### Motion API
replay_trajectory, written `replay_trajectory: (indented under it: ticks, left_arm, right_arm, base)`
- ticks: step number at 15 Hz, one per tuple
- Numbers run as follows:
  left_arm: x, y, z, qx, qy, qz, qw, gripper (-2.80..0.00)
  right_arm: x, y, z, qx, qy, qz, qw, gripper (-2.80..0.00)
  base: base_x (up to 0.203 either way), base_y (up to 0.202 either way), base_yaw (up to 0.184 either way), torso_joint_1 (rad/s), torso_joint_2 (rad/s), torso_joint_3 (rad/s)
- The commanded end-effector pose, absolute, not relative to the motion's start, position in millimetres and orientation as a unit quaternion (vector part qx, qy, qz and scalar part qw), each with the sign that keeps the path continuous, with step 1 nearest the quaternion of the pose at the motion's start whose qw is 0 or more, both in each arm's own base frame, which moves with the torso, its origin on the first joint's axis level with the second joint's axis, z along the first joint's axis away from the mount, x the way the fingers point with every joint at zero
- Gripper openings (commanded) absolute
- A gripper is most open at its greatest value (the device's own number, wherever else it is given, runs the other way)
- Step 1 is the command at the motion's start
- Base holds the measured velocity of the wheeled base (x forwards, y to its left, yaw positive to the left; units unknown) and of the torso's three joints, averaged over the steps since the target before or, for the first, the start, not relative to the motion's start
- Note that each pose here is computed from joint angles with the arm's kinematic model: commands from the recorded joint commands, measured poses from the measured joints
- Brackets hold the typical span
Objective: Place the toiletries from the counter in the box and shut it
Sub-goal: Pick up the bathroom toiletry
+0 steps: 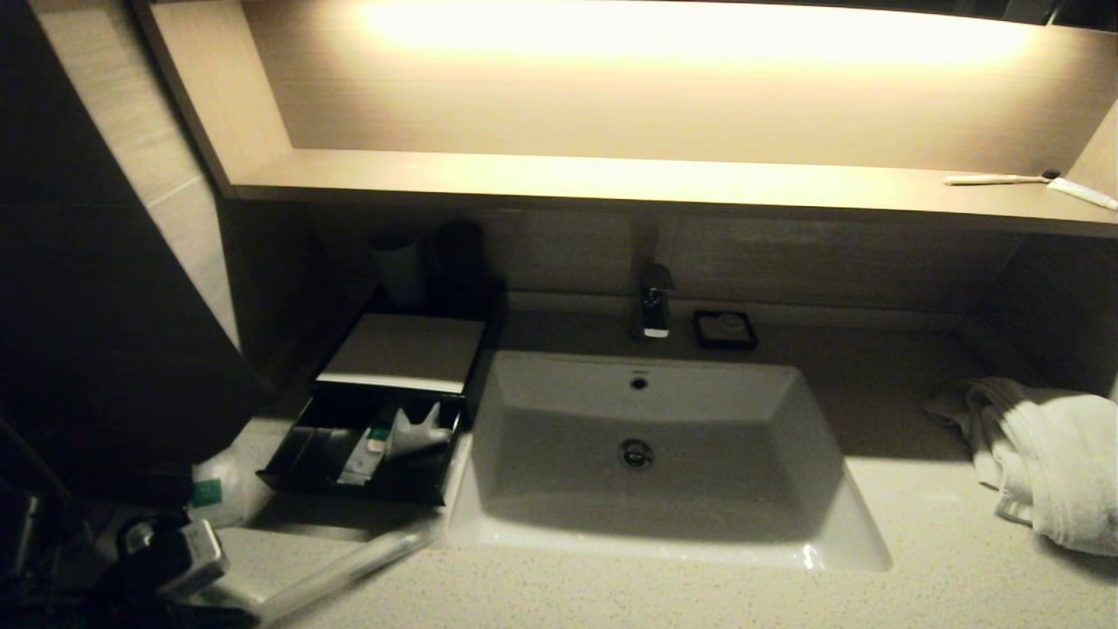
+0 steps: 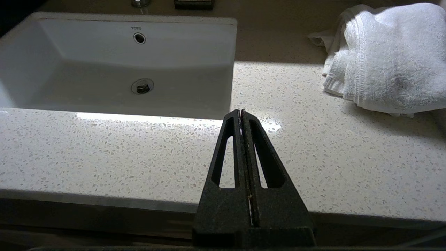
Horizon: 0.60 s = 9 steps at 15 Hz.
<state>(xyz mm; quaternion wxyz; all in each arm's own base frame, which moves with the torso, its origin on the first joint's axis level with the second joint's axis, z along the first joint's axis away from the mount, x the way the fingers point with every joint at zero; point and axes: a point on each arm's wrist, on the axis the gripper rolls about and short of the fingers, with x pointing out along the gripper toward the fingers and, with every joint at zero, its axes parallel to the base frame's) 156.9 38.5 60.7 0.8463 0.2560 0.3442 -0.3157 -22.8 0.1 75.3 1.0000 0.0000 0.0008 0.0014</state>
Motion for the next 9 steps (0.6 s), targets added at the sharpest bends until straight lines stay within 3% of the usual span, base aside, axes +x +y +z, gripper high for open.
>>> replay_trajectory:
  ticks: [1, 9]
  left_arm:
    - [157, 38, 63, 0.257, 0.333, -0.319, 0.849, -2.8]
    - [154, 36, 89, 0.222, 0.281, -0.293, 0.886, -2.8]
  right_arm:
    - [-23, 0, 75, 0.0, 0.001, 0.002, 1.0, -2.8]
    - [-23, 0, 75, 0.0, 0.001, 0.002, 1.0, -2.8]
  base:
    - [0.0, 0.0, 0.0, 0.0, 0.0, 0.0]
    - [0.0, 0.0, 0.0, 0.0, 0.0, 0.0]
